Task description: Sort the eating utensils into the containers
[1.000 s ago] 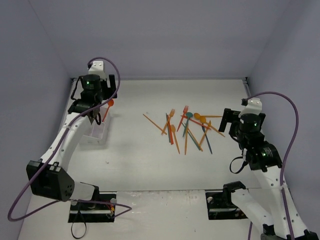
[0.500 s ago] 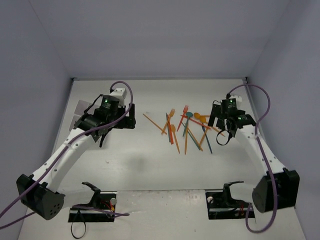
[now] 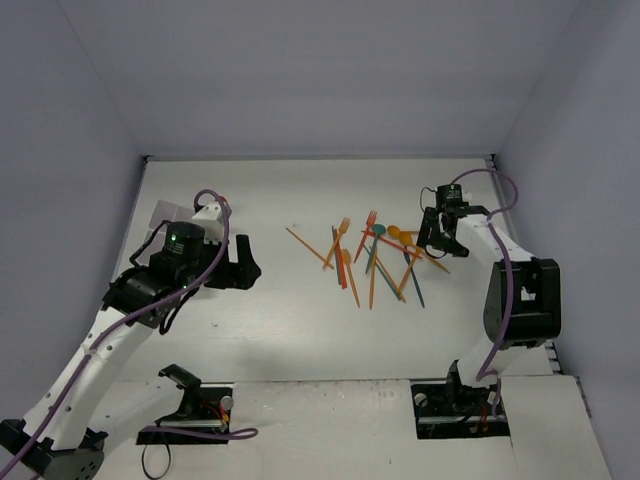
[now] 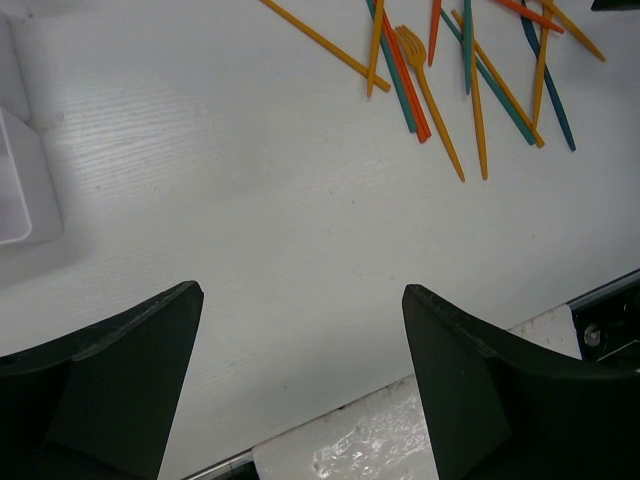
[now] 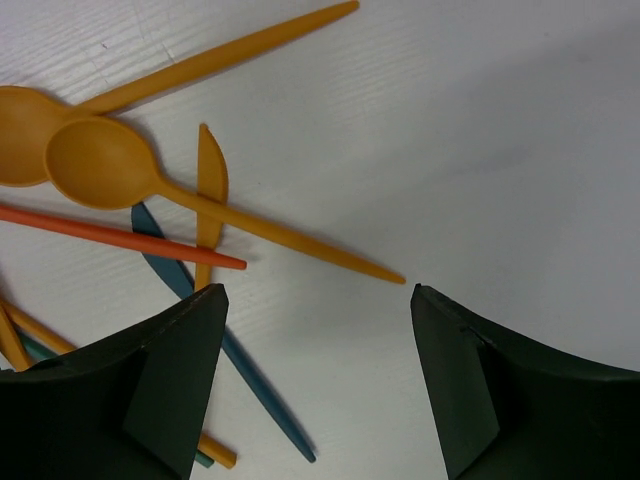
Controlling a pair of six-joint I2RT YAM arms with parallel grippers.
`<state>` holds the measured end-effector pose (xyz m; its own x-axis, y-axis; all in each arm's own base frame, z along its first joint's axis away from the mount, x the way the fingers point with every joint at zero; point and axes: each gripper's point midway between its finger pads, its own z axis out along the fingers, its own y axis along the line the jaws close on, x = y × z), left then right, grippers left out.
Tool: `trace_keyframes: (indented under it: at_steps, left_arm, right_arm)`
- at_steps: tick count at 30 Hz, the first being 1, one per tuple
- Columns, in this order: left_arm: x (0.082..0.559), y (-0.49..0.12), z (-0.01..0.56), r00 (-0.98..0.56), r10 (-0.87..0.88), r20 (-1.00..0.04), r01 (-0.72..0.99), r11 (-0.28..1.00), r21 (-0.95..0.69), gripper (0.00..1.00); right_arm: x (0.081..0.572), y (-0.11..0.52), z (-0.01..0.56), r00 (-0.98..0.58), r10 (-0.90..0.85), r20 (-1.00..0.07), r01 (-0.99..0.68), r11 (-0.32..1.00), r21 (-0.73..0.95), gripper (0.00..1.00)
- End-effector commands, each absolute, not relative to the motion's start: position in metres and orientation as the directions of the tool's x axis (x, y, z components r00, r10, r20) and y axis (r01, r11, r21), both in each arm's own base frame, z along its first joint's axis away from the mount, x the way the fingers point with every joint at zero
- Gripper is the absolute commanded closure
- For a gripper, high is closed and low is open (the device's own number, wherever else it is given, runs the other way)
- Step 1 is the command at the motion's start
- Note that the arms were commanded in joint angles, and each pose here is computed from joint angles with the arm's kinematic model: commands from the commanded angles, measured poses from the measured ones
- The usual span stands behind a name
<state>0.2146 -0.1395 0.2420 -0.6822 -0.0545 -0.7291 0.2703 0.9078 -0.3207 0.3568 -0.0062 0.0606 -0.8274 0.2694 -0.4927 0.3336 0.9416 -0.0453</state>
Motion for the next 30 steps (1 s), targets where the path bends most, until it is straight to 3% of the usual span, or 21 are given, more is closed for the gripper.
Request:
trace_keyframes:
  at_steps: [1, 5, 16, 20, 26, 30]
  left_arm:
    - [0.209, -0.143, 0.254, -0.655, -0.051, -0.754, 0.32, 0.886, -0.337, 0.21]
    - [0.205, -0.141, 0.252, -0.652, -0.034, -0.757, 0.334, 0.884, -0.327, 0.21]
    - [0.199, -0.14, 0.247, -0.654, -0.008, -0.756, 0.354, 0.881, -0.315, 0.21]
    - [0.199, -0.139, 0.245, -0.655, 0.005, -0.756, 0.357, 0.883, -0.304, 0.21]
    - [0.2, -0.139, 0.244, -0.657, 0.009, -0.754, 0.355, 0.885, -0.3, 0.21]
    - [0.201, -0.139, 0.244, -0.658, 0.008, -0.753, 0.354, 0.886, -0.301, 0.21]
  right_arm:
    - [0.38, -0.004, 0.057, -0.846, 0.175, -0.504, 0.233, 0.971, -0.053, 0.36]
    - [0.38, -0.009, 0.046, -0.867, 0.124, -0.483, 0.188, 0.978, -0.087, 0.43]
    - [0.378, 0.002, 0.011, -0.896, 0.014, -0.444, 0.037, 0.998, -0.045, 0.43]
    - [0.379, 0.012, 0.0, -0.904, 0.008, -0.428, 0.003, 1.0, 0.011, 0.48]
    - [0.374, 0.022, -0.014, -0.92, -0.015, -0.391, -0.041, 0.997, 0.058, 0.6]
    - [0.367, 0.031, -0.017, -0.926, -0.015, -0.377, -0.058, 0.993, 0.105, 0.76]
